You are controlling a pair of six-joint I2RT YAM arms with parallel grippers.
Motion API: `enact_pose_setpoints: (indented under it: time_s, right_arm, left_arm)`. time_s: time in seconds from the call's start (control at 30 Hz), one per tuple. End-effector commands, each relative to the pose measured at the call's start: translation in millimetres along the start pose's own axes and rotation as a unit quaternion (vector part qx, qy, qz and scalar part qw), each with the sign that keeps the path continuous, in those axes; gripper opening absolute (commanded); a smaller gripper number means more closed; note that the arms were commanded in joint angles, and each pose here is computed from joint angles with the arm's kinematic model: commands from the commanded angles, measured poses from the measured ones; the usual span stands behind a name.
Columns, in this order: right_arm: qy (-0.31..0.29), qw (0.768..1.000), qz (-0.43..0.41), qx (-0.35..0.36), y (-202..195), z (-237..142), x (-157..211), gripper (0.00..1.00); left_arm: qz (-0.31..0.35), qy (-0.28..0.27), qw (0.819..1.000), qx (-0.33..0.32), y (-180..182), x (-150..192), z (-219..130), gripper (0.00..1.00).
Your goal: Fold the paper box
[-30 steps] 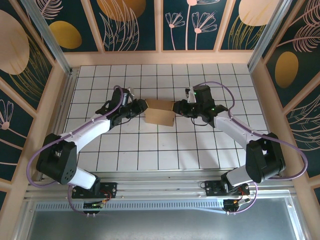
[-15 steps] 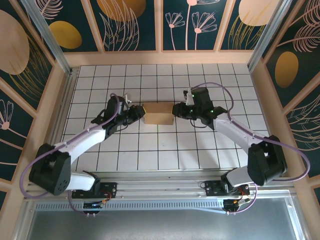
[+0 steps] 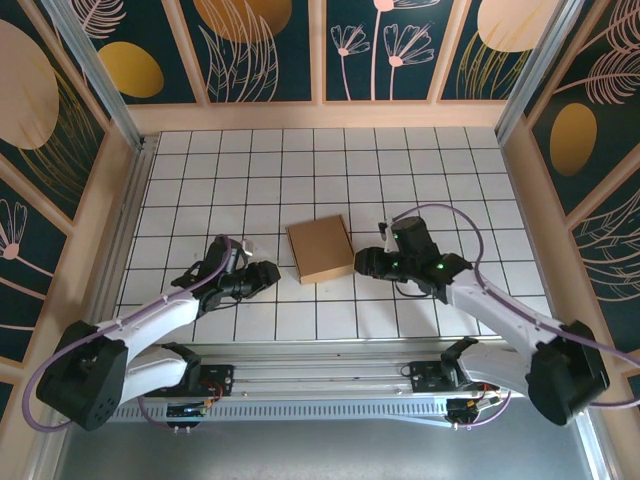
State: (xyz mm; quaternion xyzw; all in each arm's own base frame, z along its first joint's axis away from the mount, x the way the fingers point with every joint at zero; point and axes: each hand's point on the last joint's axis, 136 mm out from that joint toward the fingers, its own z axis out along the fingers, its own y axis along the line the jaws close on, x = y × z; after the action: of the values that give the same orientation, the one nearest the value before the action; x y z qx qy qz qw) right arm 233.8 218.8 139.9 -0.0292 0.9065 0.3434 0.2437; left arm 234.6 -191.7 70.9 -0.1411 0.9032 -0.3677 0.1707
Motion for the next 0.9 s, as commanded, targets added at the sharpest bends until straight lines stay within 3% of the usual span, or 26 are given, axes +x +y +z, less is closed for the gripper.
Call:
enact_pose_setpoints:
  time_s: [0.0, 0.2, 0.37, 0.53, 0.63, 0.73, 0.8, 0.87]
  right_arm:
    - [-0.05, 0.999, -0.011, 0.001, 6, -10, -20, 0.47]
    - [-0.029, 0.999, -0.023, 0.03, -22, 15, -34, 0.5]
    - [0.019, 0.999, -0.037, -0.023, -27, 43, -43, 0.54]
    - [0.03, 0.999, 0.004, -0.041, -30, 69, -42, 0.42]
    - [0.031, 0.998, 0.03, -0.043, -33, 85, -39, 0.36]
    - [0.028, 0.998, 0.048, -0.029, -37, 101, -38, 0.28]
    - [0.022, 0.997, 0.067, -0.024, -39, 111, -39, 0.22]
    - [0.011, 0.997, 0.078, -0.021, -39, 120, -45, 0.21]
  left_arm:
    - [0.005, -0.014, 1.0, 0.013, -16, -9, -9, 0.5]
    - [0.022, -0.056, 0.998, -0.017, -16, -34, -2, 0.6]
    - [0.062, -0.069, 0.995, 0.035, -48, -55, 12, 0.62]
    - [0.048, -0.017, 0.997, 0.056, -61, -56, 43, 0.62]
    - [0.038, -0.004, 0.997, 0.072, -63, -56, 57, 0.58]
    - [0.026, 0.007, 0.998, 0.054, -53, -58, 74, 0.45]
    - [0.023, 0.002, 0.999, 0.035, -48, -67, 83, 0.36]
    - [0.027, -0.018, 0.999, 0.031, -51, -84, 86, 0.33]
